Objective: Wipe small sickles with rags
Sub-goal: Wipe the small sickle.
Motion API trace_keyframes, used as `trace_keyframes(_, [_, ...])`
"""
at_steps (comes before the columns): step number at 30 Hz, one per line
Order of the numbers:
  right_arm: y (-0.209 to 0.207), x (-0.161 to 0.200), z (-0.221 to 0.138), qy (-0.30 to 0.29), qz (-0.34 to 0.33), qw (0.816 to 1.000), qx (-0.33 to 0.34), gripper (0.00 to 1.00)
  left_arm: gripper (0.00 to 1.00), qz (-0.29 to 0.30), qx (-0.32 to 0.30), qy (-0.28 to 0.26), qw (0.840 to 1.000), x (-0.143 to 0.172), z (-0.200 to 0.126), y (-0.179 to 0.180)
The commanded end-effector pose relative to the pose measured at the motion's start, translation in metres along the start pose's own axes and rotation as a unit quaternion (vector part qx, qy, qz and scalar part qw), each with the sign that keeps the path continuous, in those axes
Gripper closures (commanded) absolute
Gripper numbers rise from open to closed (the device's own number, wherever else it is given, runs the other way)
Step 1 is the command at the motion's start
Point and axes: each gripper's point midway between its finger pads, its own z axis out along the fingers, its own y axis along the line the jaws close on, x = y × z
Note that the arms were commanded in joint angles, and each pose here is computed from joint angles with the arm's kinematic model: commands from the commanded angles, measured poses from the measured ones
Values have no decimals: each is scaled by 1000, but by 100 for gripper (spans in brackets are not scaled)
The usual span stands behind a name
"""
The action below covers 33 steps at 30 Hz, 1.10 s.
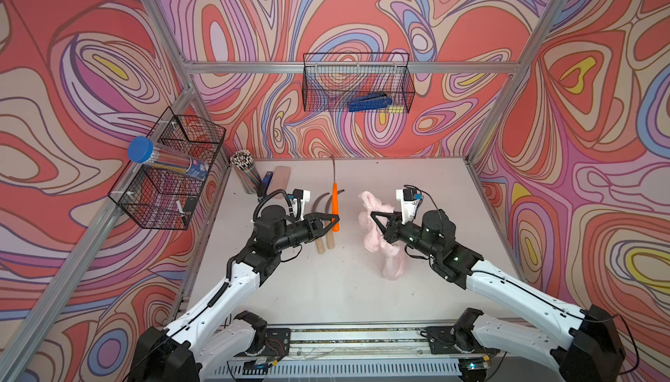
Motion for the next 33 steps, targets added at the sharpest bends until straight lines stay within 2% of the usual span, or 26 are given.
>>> trace_keyframes(1, [27,-21,17,-3,-26,998,-59,100,100,9,45,32,998,12,-1,-14])
trace_keyframes(18, [15,-57,75,9,-38,998,-47,100,100,16,38,62,997,32,0,-6])
trace_keyframes(24, [-15,-71,91,16,-20,999,-25,100,100,13,38,78,996,38,8,0])
trace_keyframes(33, [-73,-67,127,40,10,999,18,100,100,24,44,83,995,42,7,-8])
